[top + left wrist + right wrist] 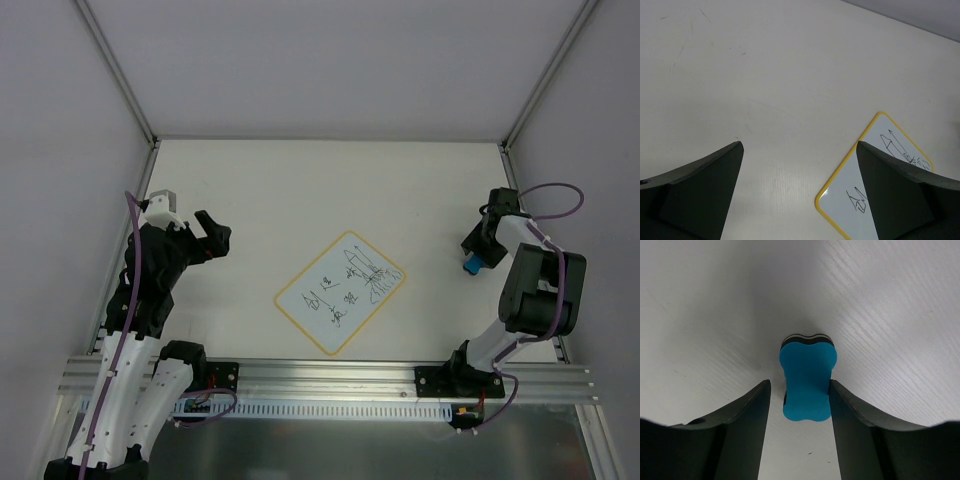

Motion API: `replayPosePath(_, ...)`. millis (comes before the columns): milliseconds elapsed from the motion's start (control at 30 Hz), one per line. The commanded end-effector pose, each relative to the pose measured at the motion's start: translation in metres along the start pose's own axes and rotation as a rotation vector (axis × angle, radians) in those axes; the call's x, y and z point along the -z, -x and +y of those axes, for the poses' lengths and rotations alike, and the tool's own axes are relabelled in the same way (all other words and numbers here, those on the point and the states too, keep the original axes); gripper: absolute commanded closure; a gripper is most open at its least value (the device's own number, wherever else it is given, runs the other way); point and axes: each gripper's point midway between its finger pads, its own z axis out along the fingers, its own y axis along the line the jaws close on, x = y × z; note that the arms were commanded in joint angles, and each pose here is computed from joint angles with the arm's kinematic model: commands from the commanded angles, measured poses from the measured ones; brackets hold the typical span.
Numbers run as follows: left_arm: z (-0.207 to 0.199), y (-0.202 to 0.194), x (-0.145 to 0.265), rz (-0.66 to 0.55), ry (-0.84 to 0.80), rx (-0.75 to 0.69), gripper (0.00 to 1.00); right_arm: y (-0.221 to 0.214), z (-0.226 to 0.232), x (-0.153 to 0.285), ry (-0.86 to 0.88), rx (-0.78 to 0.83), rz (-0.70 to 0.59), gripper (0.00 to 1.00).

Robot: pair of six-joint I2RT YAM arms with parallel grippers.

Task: Erase the whiteboard

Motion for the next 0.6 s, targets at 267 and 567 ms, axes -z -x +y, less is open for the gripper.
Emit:
replayPosePath(267,-0.005,0.002,-0.003,-0.019,-0.027,0.003,0.01,0.01,-0.003,-0.005,-0.007,0.0,-0.026,0.53)
replayPosePath(567,-0.006,-0.002,-0.004,-0.004,-0.029,0.017,0.01,0.01,0.006,0.006,0.042,0.054,-0.077,0.78)
